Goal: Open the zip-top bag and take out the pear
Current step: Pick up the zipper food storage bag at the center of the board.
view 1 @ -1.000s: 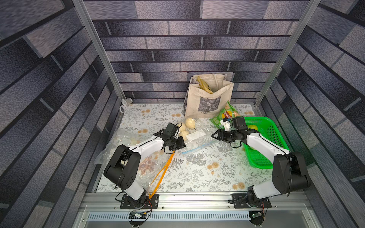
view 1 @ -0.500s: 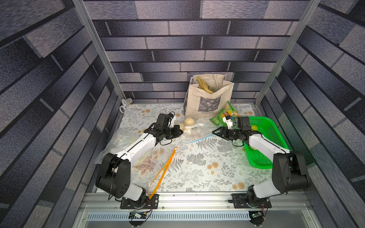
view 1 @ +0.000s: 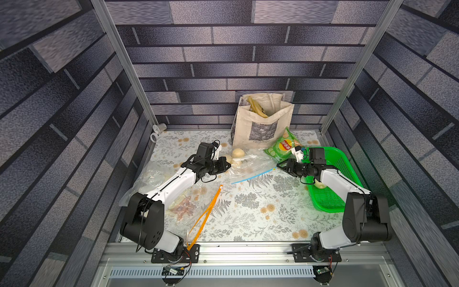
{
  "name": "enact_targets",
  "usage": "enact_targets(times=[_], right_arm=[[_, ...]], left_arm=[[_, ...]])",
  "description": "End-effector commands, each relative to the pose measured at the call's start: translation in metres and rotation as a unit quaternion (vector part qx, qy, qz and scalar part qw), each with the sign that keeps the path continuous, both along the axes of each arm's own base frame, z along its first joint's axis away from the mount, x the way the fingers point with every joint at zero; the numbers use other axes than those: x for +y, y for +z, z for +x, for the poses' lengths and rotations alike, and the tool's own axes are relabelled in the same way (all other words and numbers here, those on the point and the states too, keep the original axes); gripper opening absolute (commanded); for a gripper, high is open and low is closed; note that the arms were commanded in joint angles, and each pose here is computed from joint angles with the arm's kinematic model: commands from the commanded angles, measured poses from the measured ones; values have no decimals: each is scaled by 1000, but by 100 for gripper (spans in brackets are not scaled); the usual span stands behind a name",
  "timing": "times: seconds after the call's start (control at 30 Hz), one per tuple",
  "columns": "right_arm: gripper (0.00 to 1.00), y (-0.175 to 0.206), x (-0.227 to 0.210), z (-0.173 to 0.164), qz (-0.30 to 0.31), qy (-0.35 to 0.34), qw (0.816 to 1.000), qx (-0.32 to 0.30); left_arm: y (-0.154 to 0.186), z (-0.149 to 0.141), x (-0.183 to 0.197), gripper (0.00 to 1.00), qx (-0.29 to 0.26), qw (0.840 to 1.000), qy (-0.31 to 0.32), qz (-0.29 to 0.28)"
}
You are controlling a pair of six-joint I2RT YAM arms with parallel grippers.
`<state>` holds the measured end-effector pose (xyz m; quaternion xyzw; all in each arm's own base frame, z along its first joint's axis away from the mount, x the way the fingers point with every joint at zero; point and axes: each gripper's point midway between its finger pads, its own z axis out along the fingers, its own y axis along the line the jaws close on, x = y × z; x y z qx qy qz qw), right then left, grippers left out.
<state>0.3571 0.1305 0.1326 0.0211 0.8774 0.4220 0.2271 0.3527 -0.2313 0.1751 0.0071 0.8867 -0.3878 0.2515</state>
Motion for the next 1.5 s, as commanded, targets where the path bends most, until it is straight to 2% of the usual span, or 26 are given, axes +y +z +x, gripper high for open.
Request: enact_targets(times=[0.0, 0.13, 0.47, 0.7, 0.8, 1.0, 1.17, 1.3, 1.47], right_arm=[[53, 4, 4, 6, -3, 39, 998, -55], [53, 9, 5, 17, -9, 49, 990, -128], [53, 21, 31, 20, 59, 147, 966, -205], [53, 7, 59, -2, 70, 196, 971, -121], [54, 3, 66, -13, 56, 200, 972, -110], [58, 7, 66, -25, 52, 178, 977, -103], [62, 1, 58, -29, 37, 128, 989, -67], [63, -2, 64, -29, 72, 105, 991, -46], [61, 4, 70, -31, 92, 109, 988, -57]], left_arm=[[17, 5, 2, 0, -28, 1000, -8, -3], [16, 6, 9, 0, -25, 1000, 0, 2], [14, 9, 19, 0, -18, 1000, 4, 3], [17, 7, 22, 1, -26, 1000, 6, 4], [18, 5, 25, 1, -28, 1000, 8, 5], [23, 1, 32, 1, -38, 999, 14, 6], [25, -2, 38, 2, -45, 999, 22, 9], [24, -5, 40, 2, -45, 999, 24, 9], [21, -6, 40, 3, -41, 999, 24, 9]])
